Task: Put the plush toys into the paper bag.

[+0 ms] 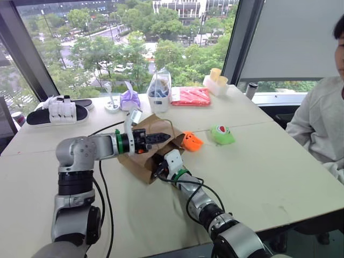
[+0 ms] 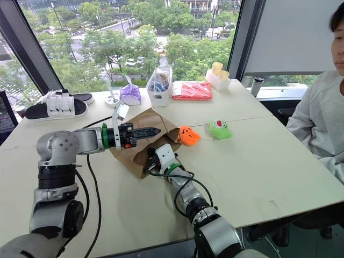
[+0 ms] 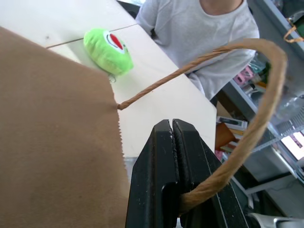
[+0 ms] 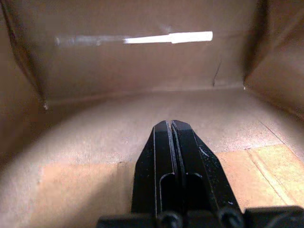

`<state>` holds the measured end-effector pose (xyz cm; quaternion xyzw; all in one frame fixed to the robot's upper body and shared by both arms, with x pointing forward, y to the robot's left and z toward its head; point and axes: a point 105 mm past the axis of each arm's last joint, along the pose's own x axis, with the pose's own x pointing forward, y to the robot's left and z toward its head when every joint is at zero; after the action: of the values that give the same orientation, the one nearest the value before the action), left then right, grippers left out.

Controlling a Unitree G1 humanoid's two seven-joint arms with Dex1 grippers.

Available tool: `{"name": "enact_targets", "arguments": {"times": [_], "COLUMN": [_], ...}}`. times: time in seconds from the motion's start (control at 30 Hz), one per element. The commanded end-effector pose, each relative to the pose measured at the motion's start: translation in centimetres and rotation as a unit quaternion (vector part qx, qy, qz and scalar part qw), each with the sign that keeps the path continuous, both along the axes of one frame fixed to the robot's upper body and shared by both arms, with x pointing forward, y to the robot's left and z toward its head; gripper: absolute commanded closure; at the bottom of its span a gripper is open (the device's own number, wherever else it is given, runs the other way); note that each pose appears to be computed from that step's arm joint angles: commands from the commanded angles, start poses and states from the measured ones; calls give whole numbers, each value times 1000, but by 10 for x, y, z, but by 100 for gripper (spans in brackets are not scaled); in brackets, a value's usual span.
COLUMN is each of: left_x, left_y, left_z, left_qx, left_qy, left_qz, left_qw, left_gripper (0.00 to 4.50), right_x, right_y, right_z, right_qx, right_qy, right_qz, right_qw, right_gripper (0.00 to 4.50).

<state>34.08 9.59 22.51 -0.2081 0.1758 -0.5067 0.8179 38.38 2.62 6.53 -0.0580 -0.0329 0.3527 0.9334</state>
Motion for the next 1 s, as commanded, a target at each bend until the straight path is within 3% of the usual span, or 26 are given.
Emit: {"name": "enact_targets", "arguments": {"times": [0.03, 0.43, 0.7, 0.83, 0.93, 1.0], "left_x": [-1, -5, -4, -4, -4, -5], "left_y": [9, 17, 19, 22, 25, 28], "left_z": [29, 19, 15, 13, 12, 9], "left_qx": [-24, -53, -53, -52, -49, -46], "left_qy": [-51, -39, -34, -30, -27, -24], "left_qz": [3, 55, 86, 87, 89, 91], "left_qw": [998, 996, 994, 994, 994, 994], "left_gripper": [448, 448, 448, 448, 450, 450], "right_x": [-5, -10, -52, -65, -60, -43], "right_y": [5, -1, -34, -62, -93, -127], "right_z": [-9, 13, 89, 109, 122, 125], "right_qx": [9, 43, 135, 161, 183, 175], "right_qy": [43, 43, -26, -18, -17, -22], "right_qz": [24, 55, 114, 101, 60, -5], "right_qw": [999, 997, 984, 982, 981, 984], "right_gripper": [450, 450, 450, 450, 369, 278]}}
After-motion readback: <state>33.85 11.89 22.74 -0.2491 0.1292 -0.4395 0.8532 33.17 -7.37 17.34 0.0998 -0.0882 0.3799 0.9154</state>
